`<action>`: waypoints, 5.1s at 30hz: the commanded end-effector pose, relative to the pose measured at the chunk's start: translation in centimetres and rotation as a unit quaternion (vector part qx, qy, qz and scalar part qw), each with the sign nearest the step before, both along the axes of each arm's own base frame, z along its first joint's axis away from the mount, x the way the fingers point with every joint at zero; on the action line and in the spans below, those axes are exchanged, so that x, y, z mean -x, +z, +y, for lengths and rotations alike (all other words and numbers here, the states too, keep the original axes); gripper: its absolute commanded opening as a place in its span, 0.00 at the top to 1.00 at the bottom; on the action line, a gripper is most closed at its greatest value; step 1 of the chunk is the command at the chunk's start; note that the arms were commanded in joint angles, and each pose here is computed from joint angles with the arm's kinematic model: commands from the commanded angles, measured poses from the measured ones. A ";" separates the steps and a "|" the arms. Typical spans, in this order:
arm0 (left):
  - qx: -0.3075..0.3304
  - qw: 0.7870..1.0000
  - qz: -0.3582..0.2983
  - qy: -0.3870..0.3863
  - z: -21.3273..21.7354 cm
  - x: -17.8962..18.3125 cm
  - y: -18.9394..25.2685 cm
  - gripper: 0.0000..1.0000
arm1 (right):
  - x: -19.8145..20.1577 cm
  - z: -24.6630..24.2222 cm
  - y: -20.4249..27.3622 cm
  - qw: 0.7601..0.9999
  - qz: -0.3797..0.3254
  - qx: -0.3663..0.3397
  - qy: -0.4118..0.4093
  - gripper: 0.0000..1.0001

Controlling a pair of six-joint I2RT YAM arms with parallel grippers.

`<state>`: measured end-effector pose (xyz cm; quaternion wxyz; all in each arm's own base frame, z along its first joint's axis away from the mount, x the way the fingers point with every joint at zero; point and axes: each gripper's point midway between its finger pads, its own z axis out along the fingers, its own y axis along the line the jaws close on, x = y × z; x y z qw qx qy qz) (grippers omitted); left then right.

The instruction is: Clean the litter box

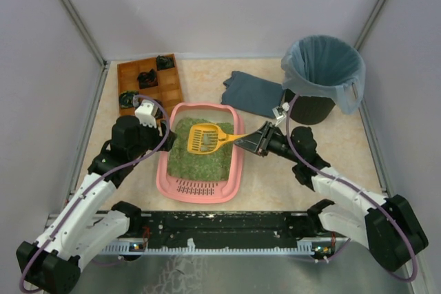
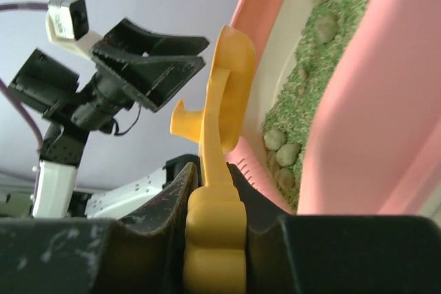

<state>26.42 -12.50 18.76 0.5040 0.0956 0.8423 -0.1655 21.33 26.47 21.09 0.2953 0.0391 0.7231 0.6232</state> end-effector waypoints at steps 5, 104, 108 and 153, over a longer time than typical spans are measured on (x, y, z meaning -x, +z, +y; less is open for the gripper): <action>0.006 1.000 -0.016 0.002 0.1 -0.1 0.6 0.28 | 0.0 -0.2 2.9 0.998 -0.033 -0.045 -0.008 1.00; 0.073 0.981 -0.142 -0.109 -3.4 1.1 6.8 0.13 | -3.4 -5.4 16.7 0.942 -0.236 0.207 -0.119 1.00; 0.087 0.966 -0.193 -0.149 -4.7 1.5 8.8 0.13 | -2.9 -1.9 11.7 0.948 -0.187 0.242 -0.085 1.00; -0.083 0.847 -0.336 -0.403 -14.0 5.9 6.3 0.60 | 2.0 5.4 8.6 0.919 -0.223 0.318 0.067 1.00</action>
